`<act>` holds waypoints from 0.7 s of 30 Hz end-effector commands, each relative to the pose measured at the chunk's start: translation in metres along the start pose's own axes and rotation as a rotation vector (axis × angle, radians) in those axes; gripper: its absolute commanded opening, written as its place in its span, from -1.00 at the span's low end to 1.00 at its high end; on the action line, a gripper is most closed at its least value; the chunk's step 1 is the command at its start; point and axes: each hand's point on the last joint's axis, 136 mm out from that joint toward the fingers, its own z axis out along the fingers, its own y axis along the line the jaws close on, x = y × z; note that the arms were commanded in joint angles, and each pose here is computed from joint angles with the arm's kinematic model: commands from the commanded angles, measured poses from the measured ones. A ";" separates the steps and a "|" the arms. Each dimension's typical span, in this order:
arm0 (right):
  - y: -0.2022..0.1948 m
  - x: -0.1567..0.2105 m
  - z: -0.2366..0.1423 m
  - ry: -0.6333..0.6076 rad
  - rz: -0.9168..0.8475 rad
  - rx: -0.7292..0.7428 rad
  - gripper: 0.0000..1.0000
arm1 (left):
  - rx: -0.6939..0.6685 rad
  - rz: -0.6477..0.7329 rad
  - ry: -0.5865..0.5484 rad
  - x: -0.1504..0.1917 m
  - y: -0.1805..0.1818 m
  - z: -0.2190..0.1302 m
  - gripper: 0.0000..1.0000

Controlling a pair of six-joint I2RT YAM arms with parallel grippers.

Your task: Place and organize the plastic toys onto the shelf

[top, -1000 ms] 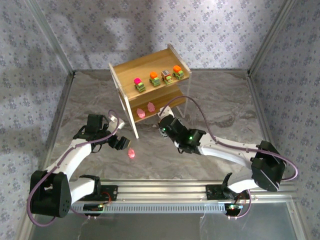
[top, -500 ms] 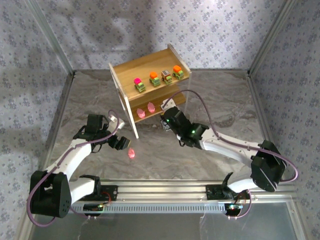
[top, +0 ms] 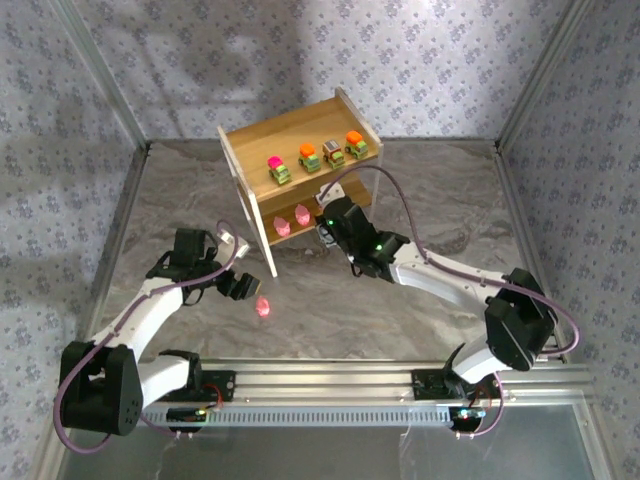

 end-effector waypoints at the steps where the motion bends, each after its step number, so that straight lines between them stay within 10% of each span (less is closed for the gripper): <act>1: 0.002 -0.013 0.005 -0.011 -0.008 -0.016 -0.33 | 0.009 -0.001 -0.009 0.000 -0.002 -0.002 0.92; 21: -0.003 -0.002 0.029 0.035 0.005 -0.006 -0.29 | 0.006 -0.004 -0.013 0.000 -0.001 -0.003 0.92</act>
